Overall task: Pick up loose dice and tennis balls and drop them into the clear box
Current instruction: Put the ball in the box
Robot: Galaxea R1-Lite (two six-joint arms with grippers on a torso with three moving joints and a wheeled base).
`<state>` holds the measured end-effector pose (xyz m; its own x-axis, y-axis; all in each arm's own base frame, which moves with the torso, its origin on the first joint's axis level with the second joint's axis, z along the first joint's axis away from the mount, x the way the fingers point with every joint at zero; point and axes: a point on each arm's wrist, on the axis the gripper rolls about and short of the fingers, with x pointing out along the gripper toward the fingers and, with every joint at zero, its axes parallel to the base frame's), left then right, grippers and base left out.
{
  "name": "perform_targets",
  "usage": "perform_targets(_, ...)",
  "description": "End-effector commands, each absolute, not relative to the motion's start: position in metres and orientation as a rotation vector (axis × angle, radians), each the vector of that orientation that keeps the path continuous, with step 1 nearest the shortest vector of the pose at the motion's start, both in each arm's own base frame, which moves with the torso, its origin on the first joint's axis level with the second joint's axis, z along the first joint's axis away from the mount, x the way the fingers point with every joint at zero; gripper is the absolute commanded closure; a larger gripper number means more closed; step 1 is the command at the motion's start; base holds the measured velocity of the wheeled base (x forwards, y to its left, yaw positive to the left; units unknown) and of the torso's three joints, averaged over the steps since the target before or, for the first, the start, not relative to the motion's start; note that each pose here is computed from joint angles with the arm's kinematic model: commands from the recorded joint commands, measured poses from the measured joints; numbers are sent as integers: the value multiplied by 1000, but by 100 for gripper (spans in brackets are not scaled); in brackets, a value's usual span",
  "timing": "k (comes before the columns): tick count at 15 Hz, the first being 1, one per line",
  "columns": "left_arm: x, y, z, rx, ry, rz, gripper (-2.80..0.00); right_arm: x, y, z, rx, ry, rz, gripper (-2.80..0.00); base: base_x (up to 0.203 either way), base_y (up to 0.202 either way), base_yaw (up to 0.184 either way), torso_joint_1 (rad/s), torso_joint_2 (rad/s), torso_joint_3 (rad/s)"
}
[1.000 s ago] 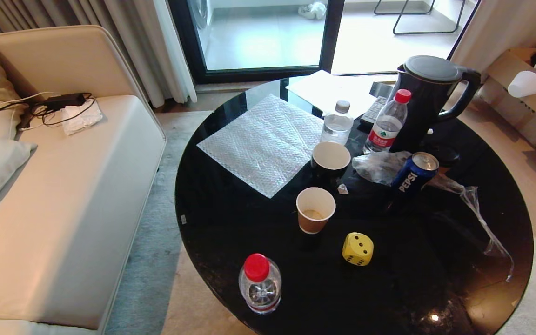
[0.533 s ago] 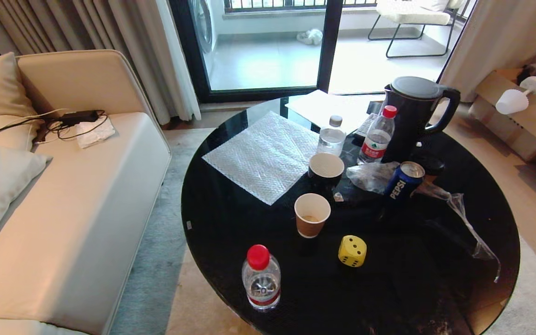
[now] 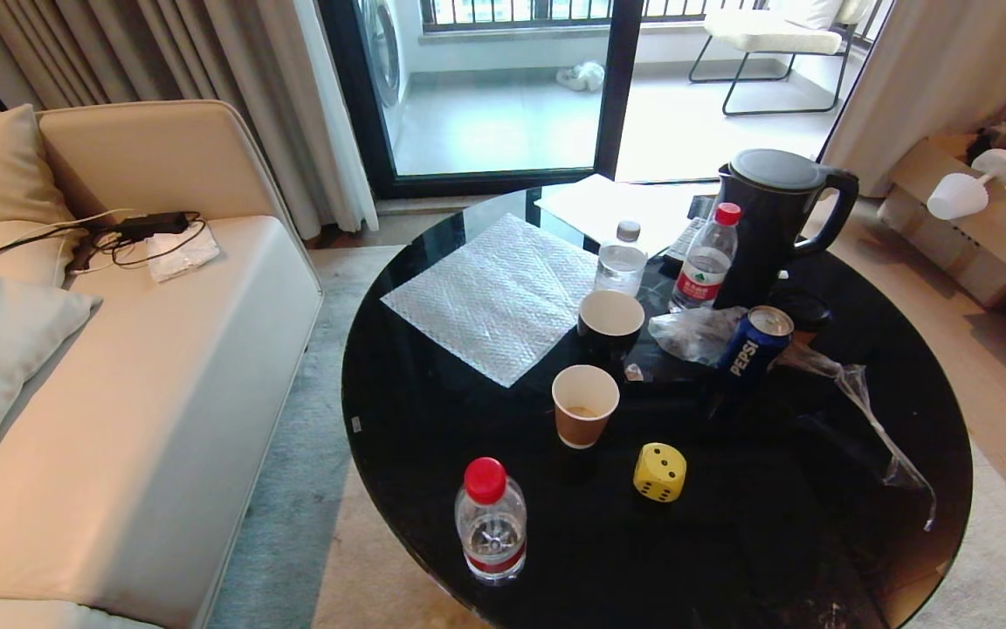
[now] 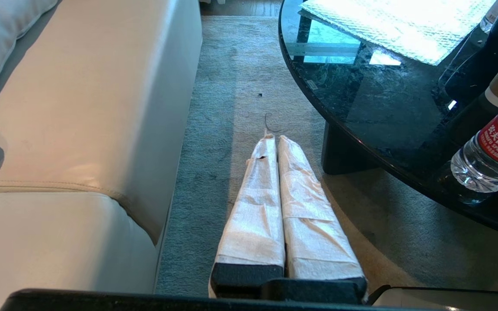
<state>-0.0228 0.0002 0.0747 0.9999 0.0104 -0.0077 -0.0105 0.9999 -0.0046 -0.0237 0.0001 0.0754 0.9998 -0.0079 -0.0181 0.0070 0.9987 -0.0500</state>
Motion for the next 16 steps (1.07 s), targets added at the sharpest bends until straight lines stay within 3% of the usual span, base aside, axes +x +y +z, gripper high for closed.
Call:
perform_targets(1,-23,0,75,-5,9,11,0,-24,0,75,-51,17,-7,0,0,0,0,0,0,0)
perform_targets(6,-23,0,75,-5,9,11,0,-24,0,75,-51,19,-7,0,-26,0,0,0,0,-1)
perform_targets(16,-23,0,75,-6,9,11,0,-24,0,75,-51,19,-7,0,-184,0,-2,3,3,4)
